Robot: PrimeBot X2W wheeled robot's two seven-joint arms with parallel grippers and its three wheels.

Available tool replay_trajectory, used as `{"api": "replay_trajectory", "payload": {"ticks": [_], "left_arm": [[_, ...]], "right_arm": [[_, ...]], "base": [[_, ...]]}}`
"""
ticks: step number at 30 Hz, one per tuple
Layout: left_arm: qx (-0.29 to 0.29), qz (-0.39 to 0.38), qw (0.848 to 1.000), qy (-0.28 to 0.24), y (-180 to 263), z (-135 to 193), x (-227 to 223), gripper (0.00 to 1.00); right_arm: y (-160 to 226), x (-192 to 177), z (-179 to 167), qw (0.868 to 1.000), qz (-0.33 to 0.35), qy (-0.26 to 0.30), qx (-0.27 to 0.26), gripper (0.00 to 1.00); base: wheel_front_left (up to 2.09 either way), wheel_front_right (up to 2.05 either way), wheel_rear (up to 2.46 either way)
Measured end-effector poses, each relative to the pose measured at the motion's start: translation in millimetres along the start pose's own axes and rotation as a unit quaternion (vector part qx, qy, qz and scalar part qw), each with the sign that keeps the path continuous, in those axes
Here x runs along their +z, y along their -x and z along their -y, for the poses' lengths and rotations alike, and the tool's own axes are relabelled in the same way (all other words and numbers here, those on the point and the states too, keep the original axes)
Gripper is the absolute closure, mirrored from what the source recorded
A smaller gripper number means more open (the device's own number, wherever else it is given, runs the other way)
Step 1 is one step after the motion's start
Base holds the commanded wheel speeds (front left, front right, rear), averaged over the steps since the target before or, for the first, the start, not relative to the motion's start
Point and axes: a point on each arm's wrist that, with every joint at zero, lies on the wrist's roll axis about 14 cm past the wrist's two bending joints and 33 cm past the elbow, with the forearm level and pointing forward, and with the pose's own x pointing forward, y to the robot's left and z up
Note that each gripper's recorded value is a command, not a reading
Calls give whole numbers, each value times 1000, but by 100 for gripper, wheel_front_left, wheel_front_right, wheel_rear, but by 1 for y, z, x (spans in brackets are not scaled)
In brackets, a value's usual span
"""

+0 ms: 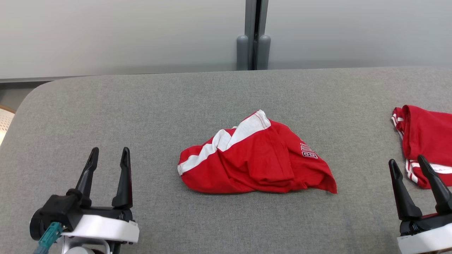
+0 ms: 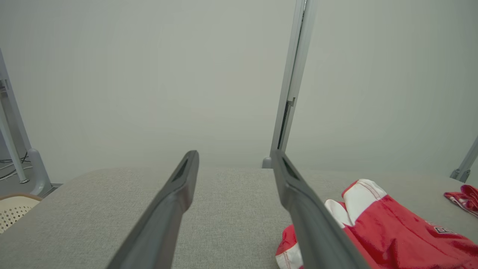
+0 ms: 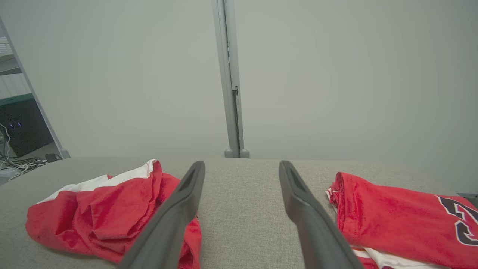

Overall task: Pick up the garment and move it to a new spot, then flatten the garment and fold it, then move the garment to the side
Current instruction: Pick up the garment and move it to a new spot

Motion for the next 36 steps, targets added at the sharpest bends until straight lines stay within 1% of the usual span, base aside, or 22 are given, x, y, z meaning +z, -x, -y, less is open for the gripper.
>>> {"api": "replay_trajectory", "payload": {"ticks": [6, 12, 17, 24, 36], "left_arm": [[-4, -13, 1000, -9, 21, -8, -5, 0], [-12, -24, 1000, -16, 41, -6, -10, 0], [-18, -27, 999, -14, 50, -1, -11, 0], [-27, -33, 999, -16, 51, 7, -13, 0], [-28, -34, 999, -16, 51, 10, -13, 0]], "right_arm": [[11, 1, -5, 1000, -2, 2, -4, 0], [25, 1, -7, 1000, -8, 4, -15, 0], [33, 2, -6, 1000, -7, 5, -26, 0], [34, 3, -7, 1000, -7, 7, -28, 0], [31, 1, -10, 1000, -9, 3, -25, 0]], "base": [[0, 0, 0], [0, 0, 0], [0, 0, 0], [0, 0, 0], [0, 0, 0]]}}
